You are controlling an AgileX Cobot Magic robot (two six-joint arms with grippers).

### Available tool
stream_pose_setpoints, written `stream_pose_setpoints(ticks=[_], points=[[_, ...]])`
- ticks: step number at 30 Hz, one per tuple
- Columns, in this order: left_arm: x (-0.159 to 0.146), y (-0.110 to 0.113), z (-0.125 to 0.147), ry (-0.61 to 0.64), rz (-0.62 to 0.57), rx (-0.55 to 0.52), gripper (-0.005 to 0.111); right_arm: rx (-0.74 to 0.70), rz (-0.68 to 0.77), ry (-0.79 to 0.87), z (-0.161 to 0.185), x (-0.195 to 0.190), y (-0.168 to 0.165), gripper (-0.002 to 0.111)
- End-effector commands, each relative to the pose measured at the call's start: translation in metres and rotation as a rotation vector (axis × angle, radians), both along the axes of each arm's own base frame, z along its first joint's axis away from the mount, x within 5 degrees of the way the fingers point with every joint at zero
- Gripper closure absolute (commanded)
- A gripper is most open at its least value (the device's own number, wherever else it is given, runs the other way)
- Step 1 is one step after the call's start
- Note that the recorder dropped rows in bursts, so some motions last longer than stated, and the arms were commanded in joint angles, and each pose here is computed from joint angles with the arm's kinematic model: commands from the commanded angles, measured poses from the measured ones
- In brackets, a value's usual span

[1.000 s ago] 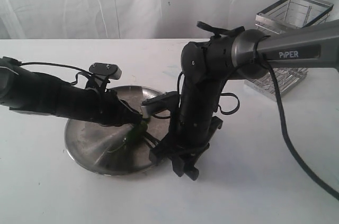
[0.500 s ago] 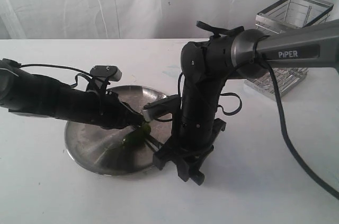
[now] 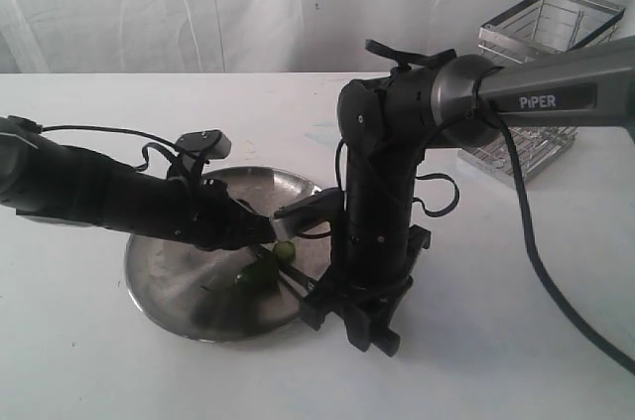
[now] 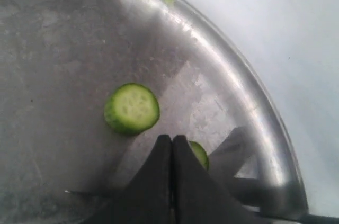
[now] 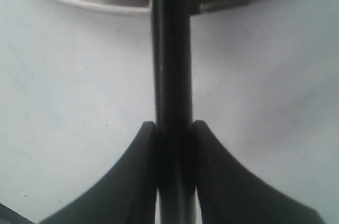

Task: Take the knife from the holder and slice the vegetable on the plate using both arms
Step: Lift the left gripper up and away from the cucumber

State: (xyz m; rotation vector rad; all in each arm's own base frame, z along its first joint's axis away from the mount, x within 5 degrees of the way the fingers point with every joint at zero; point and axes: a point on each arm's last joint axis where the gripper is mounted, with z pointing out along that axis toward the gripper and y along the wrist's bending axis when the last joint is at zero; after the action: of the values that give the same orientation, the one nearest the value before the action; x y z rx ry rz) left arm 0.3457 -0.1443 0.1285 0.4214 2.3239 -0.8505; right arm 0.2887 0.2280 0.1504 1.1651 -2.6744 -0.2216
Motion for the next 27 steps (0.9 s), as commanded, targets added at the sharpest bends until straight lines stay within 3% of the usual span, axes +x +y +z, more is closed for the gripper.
stream_pose_setpoints(ticks=[1, 4, 6, 7, 9, 12, 16, 19, 20, 23, 27], points=[[0.007, 0.005, 0.047, -0.127, 0.020, -0.057, 0.107, 0.013, 0.004, -0.028, 0.002, 0.004, 0.000, 0.108], [0.008, 0.021, 0.090, -0.247, 0.069, -0.066, 0.107, 0.028, -0.015, -0.055, 0.009, 0.008, 0.003, 0.108], [0.003, 0.037, 0.115, -0.340, 0.088, 0.020, 0.107, 0.066, -0.029, -0.117, 0.017, 0.013, 0.006, 0.108], [-0.002, 0.043, 0.124, -0.402, 0.063, 0.131, 0.107, 0.109, -0.042, -0.195, 0.019, 0.020, 0.010, 0.108], [-0.006, 0.051, 0.126, -0.400, 0.129, 0.193, 0.107, 0.163, -0.060, -0.288, 0.018, 0.033, 0.018, 0.108], [-0.009, 0.053, 0.111, -0.345, 0.146, 0.205, 0.107, 0.172, -0.060, -0.299, 0.013, 0.042, 0.024, 0.108], [-0.008, 0.054, 0.101, -0.314, 0.155, 0.222, 0.107, 0.189, -0.061, -0.330, 0.014, 0.050, 0.029, 0.087], [-0.011, 0.054, 0.112, -0.240, 0.276, 0.082, 0.107, 0.180, -0.052, -0.328, 0.018, 0.049, 0.028, 0.062], [-0.014, 0.054, 0.119, -0.250, 0.271, 0.063, 0.107, 0.166, -0.034, -0.345, 0.023, 0.048, 0.025, 0.059], [-0.022, 0.057, 0.132, -0.321, 0.238, 0.123, 0.107, 0.074, -0.010, -0.380, 0.040, 0.046, 0.013, 0.062], [-0.045, 0.063, 0.137, -0.320, 0.262, 0.129, 0.107, -0.089, -0.144, -0.574, 0.075, 0.054, -0.019, 0.083]])
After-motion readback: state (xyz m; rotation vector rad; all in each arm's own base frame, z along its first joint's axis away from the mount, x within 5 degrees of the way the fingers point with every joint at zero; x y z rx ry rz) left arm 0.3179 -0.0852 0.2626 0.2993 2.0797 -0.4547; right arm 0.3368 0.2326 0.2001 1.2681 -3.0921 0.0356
